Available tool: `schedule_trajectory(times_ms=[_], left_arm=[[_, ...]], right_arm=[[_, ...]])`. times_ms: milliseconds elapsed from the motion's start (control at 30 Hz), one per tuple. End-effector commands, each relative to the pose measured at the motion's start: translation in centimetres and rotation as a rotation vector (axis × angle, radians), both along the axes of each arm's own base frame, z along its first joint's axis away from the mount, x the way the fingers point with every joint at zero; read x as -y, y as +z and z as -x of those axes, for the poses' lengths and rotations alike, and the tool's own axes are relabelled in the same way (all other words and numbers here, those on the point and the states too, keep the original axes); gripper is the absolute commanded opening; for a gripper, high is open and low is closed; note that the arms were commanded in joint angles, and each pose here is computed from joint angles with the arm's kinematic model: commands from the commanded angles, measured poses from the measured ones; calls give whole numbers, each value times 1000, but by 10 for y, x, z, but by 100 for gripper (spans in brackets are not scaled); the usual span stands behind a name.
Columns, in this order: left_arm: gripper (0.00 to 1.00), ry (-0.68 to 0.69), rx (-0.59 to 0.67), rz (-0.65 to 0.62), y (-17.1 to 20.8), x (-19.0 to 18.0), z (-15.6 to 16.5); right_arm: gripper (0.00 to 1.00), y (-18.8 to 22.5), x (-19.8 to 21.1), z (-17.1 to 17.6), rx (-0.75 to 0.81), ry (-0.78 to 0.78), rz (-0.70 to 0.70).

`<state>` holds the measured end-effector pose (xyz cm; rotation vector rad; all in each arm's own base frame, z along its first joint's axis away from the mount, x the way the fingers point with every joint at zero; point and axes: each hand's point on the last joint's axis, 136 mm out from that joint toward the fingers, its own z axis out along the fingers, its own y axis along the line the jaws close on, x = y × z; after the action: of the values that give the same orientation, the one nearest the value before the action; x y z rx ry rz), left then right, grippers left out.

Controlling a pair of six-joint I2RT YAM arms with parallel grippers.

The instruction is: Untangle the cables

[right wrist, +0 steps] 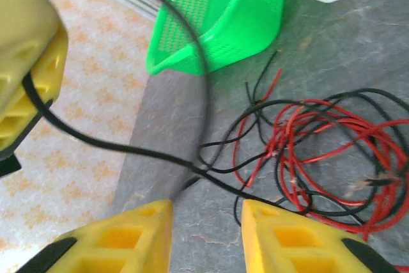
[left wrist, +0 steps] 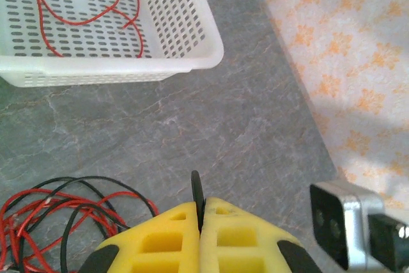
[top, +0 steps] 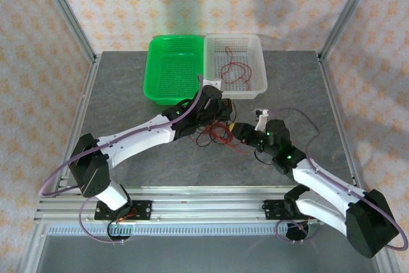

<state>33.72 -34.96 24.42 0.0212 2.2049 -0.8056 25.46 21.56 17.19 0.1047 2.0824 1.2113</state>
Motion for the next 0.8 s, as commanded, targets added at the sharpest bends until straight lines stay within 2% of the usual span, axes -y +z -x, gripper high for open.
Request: schedule_trajectory(times_ms=[0,200,467,767], left_arm=[[0,27,87,93,51,-1,-4],[0,-3,129,145,84,7,-3],[0,-34,154,178,105,10,4],[0,-3,252,160,154,-9,7]], right_arm=[[34,9,-12,3,130,66,39],[35,-26,-20,-3,65,59,93],[33,-64,-25,-33,-7,-23,172],[28,-128,-16,-38,-180,-105,245]])
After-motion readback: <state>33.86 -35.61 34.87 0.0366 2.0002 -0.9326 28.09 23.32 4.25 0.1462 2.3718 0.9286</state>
